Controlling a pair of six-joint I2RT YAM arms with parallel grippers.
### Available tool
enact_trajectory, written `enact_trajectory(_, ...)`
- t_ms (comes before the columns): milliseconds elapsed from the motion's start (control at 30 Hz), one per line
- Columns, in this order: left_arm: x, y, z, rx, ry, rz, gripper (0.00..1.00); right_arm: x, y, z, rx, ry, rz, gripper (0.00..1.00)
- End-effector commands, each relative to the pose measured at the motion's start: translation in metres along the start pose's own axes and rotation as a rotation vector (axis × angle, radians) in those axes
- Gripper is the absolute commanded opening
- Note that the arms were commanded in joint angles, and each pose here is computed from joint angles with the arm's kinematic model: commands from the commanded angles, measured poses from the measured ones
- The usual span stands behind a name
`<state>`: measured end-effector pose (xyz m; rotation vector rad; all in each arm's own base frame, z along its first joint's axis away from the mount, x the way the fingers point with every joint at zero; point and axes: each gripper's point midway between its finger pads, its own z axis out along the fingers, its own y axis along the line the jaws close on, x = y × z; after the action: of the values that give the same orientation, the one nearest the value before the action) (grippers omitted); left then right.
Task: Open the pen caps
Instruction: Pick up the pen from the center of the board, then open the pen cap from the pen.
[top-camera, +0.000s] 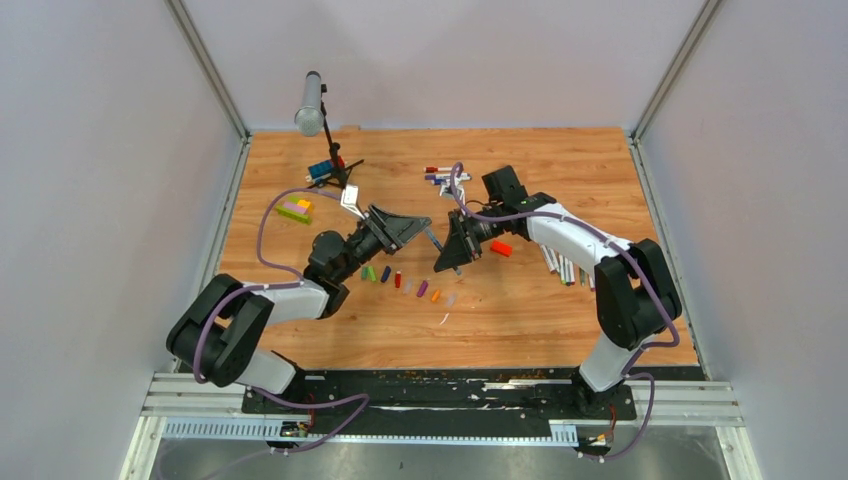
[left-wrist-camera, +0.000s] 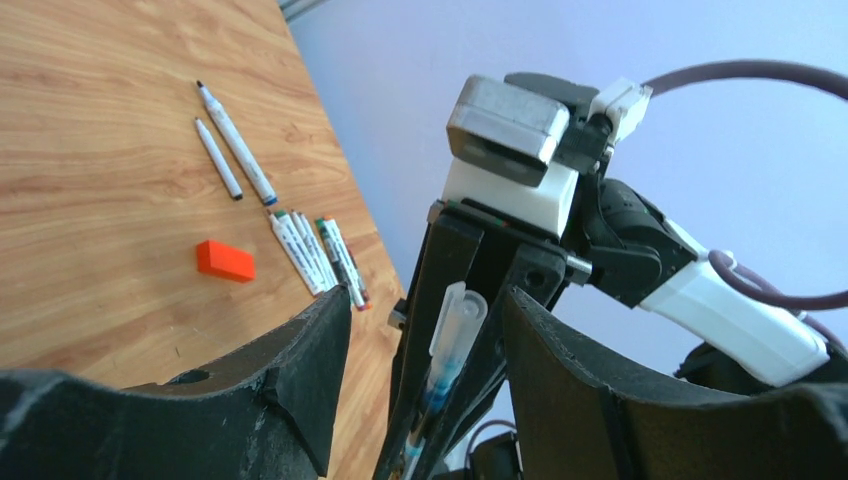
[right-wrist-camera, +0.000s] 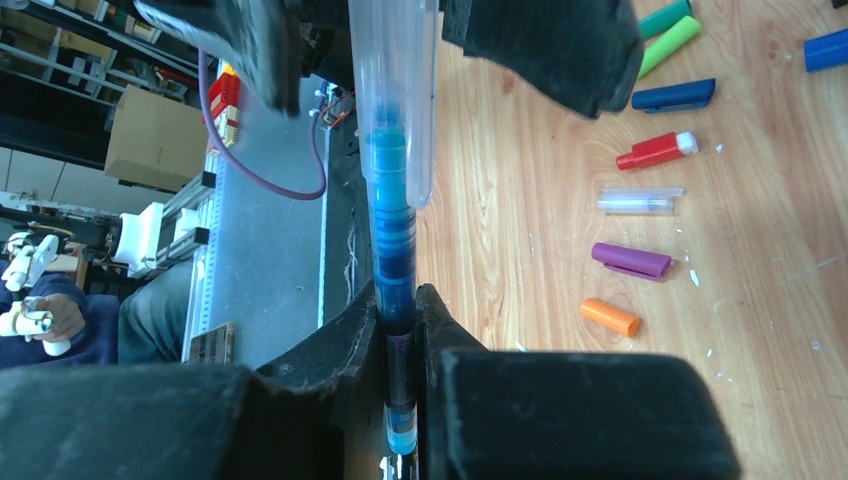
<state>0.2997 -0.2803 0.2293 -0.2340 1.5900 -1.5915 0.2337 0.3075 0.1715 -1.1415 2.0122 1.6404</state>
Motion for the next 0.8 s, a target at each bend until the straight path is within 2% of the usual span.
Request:
enact_trajectory(0,0.002,-0.023,-0.007,0.09,0.018,0.022,0.63,-0.013,0.02,-0.001,-0.075,-0.035,-0.068,0.0)
enact_trajectory(133,0.002,-0.021,-0.007,0.079,0.021,0.018,0.61,-0.011,0.013,0.0,-0.043,-0.03,-0.058,0.0)
enact_trajectory(233,0.001,-0.019,-0.005,0.059,0.015,0.017,0.52,-0.009,0.009,0.003,-0.031,-0.021,-0.049,0.0)
enact_trajectory(333,0.001,-0.019,-0.001,0.049,0.013,0.023,0.29,-0.005,0.006,0.007,-0.019,-0.004,-0.04,0.0)
enact_trajectory(400,0.0,-0.021,0.002,0.048,0.019,0.031,0.02,-0.004,0.003,0.009,-0.01,0.006,-0.034,0.0)
enact_trajectory(467,-0.006,-0.016,0.002,0.012,-0.003,0.041,0.0,-0.001,0.001,0.01,-0.006,0.012,-0.027,0.0)
enact_trajectory(533,-0.026,-0.012,-0.002,-0.04,-0.073,0.066,0.0,0.006,0.003,0.011,-0.019,0.015,-0.013,0.0)
enact_trajectory(667,-0.093,-0.016,-0.028,-0.149,-0.334,0.126,0.0,0.038,0.011,0.016,-0.039,0.038,0.004,0.0)
enact_trajectory(767,-0.127,-0.02,-0.051,-0.212,-0.472,0.144,0.0,0.056,0.016,0.014,-0.04,0.053,-0.002,0.0)
